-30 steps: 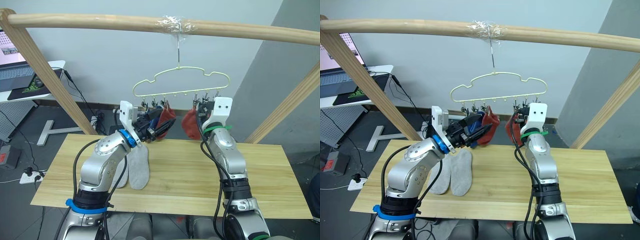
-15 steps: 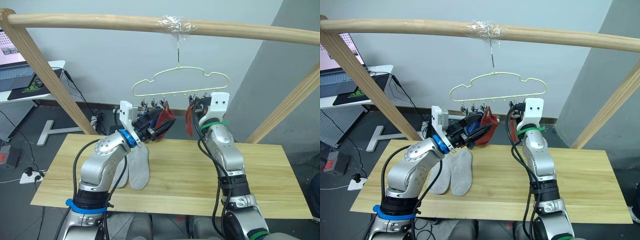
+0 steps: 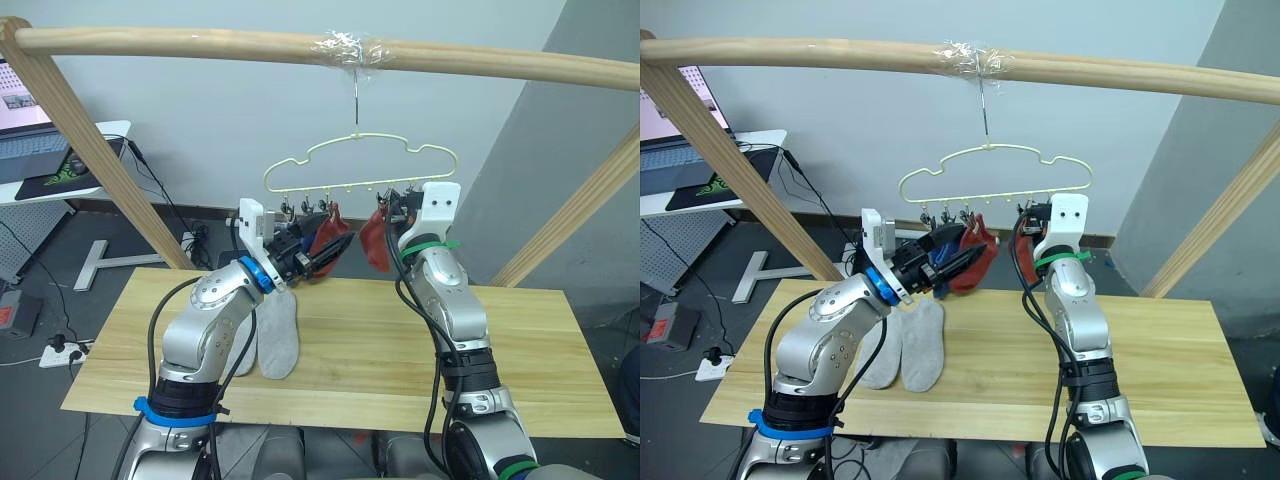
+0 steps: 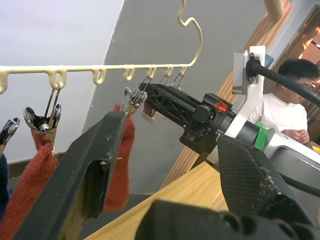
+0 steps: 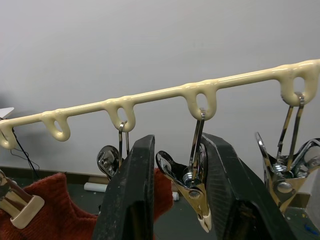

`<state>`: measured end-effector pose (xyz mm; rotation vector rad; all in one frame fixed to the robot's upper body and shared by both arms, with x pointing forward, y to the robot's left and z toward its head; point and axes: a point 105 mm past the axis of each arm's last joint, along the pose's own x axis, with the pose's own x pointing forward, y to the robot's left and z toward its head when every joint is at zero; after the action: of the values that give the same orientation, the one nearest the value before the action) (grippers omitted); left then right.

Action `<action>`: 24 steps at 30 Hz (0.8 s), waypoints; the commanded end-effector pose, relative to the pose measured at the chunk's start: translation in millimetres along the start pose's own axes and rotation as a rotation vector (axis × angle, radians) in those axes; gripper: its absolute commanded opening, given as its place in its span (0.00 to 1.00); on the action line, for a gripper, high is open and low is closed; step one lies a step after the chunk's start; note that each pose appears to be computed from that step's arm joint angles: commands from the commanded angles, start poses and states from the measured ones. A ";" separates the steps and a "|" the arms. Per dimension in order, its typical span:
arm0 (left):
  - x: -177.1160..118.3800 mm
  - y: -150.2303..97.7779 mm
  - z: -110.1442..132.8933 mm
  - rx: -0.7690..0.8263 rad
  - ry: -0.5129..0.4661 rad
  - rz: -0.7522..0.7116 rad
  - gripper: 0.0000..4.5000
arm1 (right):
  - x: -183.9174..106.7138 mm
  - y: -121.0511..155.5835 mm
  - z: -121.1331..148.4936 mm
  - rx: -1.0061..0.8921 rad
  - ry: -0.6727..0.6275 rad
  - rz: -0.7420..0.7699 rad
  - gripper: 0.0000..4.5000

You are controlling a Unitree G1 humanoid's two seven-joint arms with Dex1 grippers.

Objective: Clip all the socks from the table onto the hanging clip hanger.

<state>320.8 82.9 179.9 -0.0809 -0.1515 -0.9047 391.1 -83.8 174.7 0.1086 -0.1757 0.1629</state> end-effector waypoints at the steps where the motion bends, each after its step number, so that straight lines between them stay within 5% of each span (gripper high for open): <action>1: 0.9 -4.4 16.9 0.046 -0.059 -0.019 0.74 | 0.8 1.9 9.9 0.014 -0.038 0.009 0.31; 9: 1.7 -7.8 19.5 0.041 -0.072 -0.031 0.74 | 0.4 -4.9 10.2 0.014 -0.037 -0.002 0.00; 17: -0.5 -5.8 12.3 0.039 -0.049 -0.009 0.74 | -1.1 -17.4 15.7 -0.003 -0.032 0.010 0.00; 24: -50.2 33.0 -79.8 0.160 0.362 0.194 0.74 | -4.3 -14.7 23.6 0.013 0.062 0.119 0.00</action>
<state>320.7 129.2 88.7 0.1514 0.1489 -0.7261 388.9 -103.2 180.5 0.0931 -0.0928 0.2550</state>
